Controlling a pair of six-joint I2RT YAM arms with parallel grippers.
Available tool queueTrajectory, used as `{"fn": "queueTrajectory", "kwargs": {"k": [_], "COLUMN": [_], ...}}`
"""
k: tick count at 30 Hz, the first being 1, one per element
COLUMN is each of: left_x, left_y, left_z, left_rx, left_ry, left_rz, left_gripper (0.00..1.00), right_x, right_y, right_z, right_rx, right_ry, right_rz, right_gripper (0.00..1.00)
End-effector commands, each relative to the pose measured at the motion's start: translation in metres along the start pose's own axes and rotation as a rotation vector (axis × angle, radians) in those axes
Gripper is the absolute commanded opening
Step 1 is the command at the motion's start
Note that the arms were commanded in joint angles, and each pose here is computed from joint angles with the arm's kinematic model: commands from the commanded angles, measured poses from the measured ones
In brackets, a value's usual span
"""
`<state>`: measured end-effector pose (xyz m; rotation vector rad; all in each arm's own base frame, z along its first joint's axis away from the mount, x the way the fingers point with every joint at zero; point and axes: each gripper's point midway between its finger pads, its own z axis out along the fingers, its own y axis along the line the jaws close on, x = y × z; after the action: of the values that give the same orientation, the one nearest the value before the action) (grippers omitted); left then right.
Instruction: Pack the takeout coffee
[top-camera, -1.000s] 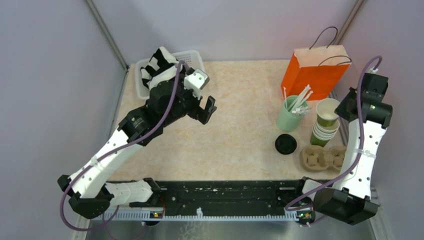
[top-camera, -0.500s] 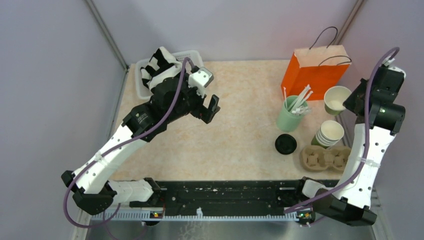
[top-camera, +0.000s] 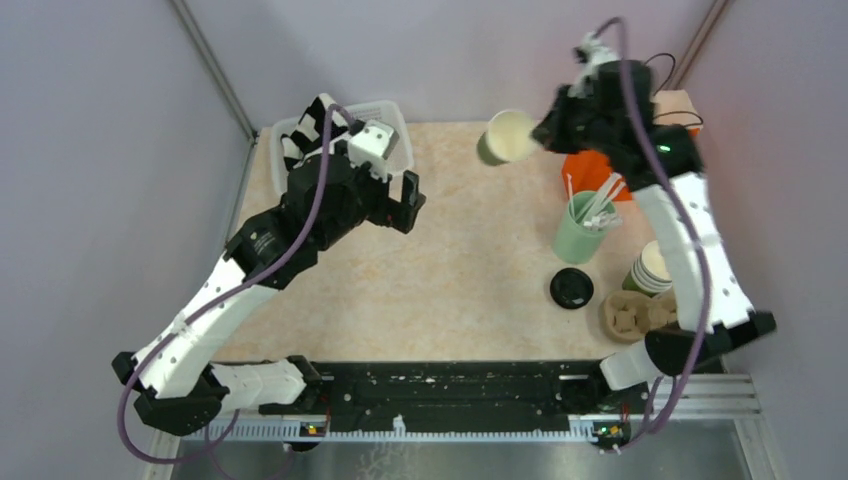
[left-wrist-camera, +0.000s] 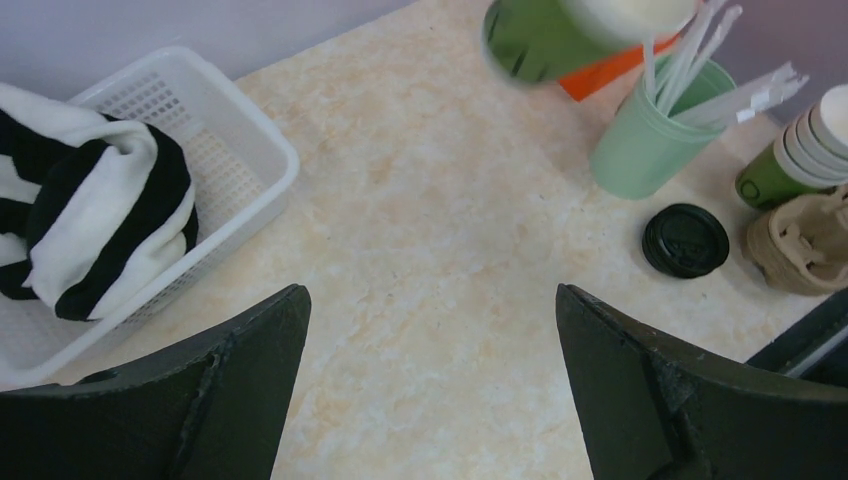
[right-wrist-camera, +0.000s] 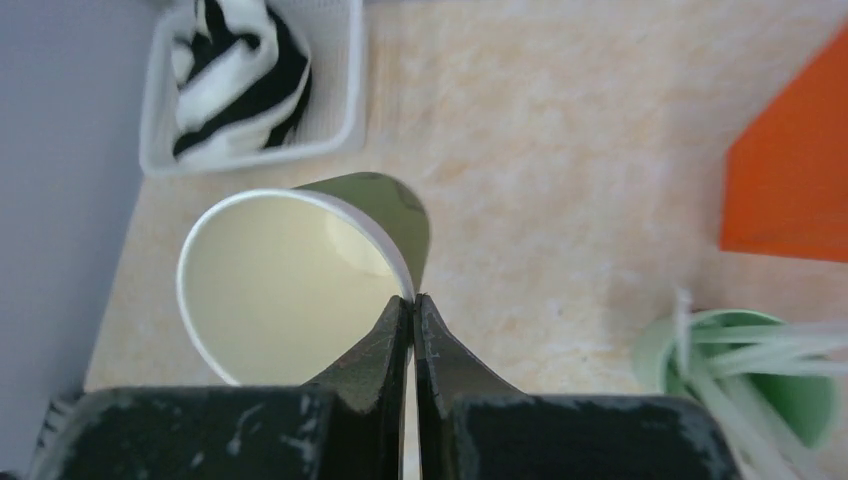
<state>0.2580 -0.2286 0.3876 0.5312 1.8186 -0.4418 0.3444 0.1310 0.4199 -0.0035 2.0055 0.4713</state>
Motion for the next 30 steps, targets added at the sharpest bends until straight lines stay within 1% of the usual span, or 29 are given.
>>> {"fn": "queueTrajectory", "kwargs": {"k": [1, 3, 6, 9, 12, 15, 19, 27, 29, 30], "left_x": [-0.040, -0.042, -0.043, -0.036, -0.027, -0.025, -0.027, -0.027, -0.027, -0.028], "left_y": [0.026, 0.036, 0.050, 0.057, 0.060, 0.058, 0.057, 0.057, 0.057, 0.057], "left_z": [-0.042, -0.054, -0.074, -0.088, -0.094, -0.093, -0.091, -0.088, -0.088, -0.088], "left_rx": [-0.125, -0.171, -0.234, -0.263, -0.278, -0.270, -0.265, -0.266, -0.267, -0.266], "left_ry": [-0.157, -0.174, -0.194, -0.189, -0.167, -0.161, -0.158, -0.163, -0.164, -0.164], "left_rz": [-0.123, -0.151, -0.197, -0.236, -0.255, -0.257, -0.251, -0.243, -0.240, -0.239], "left_gripper": [0.98, 0.98, 0.98, 0.98, 0.98, 0.98, 0.98, 0.99, 0.98, 0.99], "right_x": [0.090, 0.135, 0.195, 0.248, 0.287, 0.312, 0.339, 0.374, 0.377, 0.375], "right_y": [0.056, 0.080, 0.110, 0.139, 0.159, 0.170, 0.173, 0.170, 0.170, 0.171], "right_z": [0.064, 0.082, 0.096, 0.096, 0.093, 0.092, 0.092, 0.086, 0.083, 0.081], "right_rx": [-0.044, -0.099, -0.153, -0.214, -0.266, -0.309, -0.316, -0.308, -0.313, -0.312], "right_ry": [0.235, 0.318, 0.396, 0.451, 0.500, 0.531, 0.582, 0.652, 0.661, 0.660], "right_rz": [-0.087, -0.102, -0.171, -0.304, -0.371, -0.366, -0.399, -0.449, -0.454, -0.449], "right_gripper": [0.00, 0.00, 0.00, 0.00, 0.00, 0.00, 0.00, 0.00, 0.00, 0.04]}}
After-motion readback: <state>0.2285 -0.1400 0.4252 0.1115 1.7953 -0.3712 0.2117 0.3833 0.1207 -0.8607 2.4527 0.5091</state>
